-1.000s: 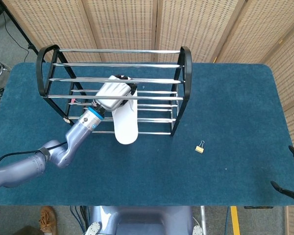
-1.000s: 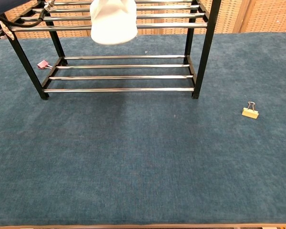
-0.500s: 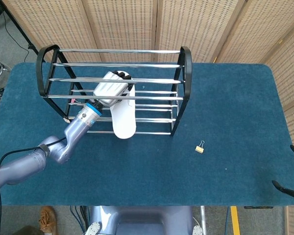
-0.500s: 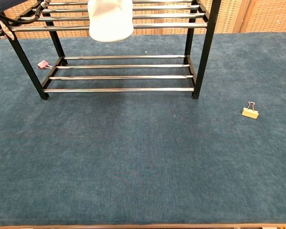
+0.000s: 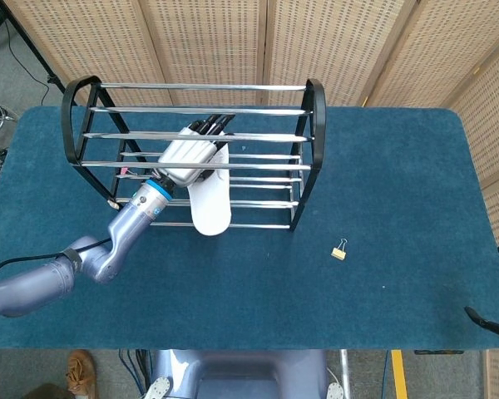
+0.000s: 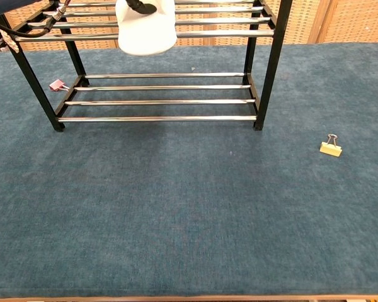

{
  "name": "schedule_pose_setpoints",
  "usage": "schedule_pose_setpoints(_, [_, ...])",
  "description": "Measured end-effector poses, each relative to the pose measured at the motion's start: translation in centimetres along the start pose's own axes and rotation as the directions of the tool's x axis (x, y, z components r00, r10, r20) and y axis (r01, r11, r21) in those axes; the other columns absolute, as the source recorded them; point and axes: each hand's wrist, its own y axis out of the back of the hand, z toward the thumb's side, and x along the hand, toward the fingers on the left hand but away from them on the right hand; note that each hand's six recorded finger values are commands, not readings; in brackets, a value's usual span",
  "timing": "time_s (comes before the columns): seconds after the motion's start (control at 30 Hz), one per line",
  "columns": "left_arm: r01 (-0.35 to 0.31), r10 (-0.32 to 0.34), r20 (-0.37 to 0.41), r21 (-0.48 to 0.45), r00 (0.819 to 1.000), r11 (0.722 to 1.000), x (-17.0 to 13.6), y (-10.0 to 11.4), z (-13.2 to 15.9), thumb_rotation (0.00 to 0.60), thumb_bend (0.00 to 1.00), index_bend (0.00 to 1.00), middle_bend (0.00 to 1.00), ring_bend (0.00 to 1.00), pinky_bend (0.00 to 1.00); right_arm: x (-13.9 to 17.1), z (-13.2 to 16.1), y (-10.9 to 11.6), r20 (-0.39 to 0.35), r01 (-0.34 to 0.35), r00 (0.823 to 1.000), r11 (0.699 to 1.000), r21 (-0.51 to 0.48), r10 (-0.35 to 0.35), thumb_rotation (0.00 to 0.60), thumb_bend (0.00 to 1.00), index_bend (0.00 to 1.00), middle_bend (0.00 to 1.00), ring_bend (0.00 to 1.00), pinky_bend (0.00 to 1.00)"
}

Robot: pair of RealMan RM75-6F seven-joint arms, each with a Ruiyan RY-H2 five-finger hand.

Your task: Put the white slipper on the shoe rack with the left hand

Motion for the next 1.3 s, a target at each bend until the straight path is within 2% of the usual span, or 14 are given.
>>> schedule_pose_setpoints(0.43, [0.007, -0.006, 0.031, -0.038, 0.999, 0.999, -1.8, 1.4, 1.2, 0.600, 0.28, 0.22, 0.01, 0.00, 0.25, 0.2, 0.2, 0.1, -0.008, 0.004, 1.000, 1.000, -0.002, -0.004, 0.600, 0.00, 0.00, 0.00, 0.00, 0.00])
schedule_pose_setpoints(0.73, [0.005, 0.000, 0.092, -0.056, 0.996, 0.998, -3.2, 1.8, 3.0, 0.600, 0.29, 0.23, 0.05, 0.04, 0.25, 0.3, 0.3, 0.1, -0.012, 0.002, 1.000, 1.000, 0.000, -0.002, 0.600, 0.00, 0.00, 0.00, 0.00, 0.00])
schedule_pose_setpoints(1.0, [0.008, 0.015, 0.232, -0.098, 0.973, 0.995, -7.0, 2.1, 6.8, 0.600, 0.28, 0.24, 0.10, 0.06, 0.25, 0.4, 0.6, 0.1, -0.022, 0.003, 1.000, 1.000, 0.003, -0.003, 0.600, 0.00, 0.00, 0.00, 0.00, 0.00])
schedule_pose_setpoints(1.3, [0.032, 0.025, 0.329, -0.167, 0.944, 0.985, -11.4, 2.2, 8.1, 0.600, 0.28, 0.25, 0.10, 0.06, 0.25, 0.6, 0.6, 0.3, -0.025, 0.008, 1.000, 1.000, -0.002, -0.008, 0.600, 0.00, 0.00, 0.00, 0.00, 0.00])
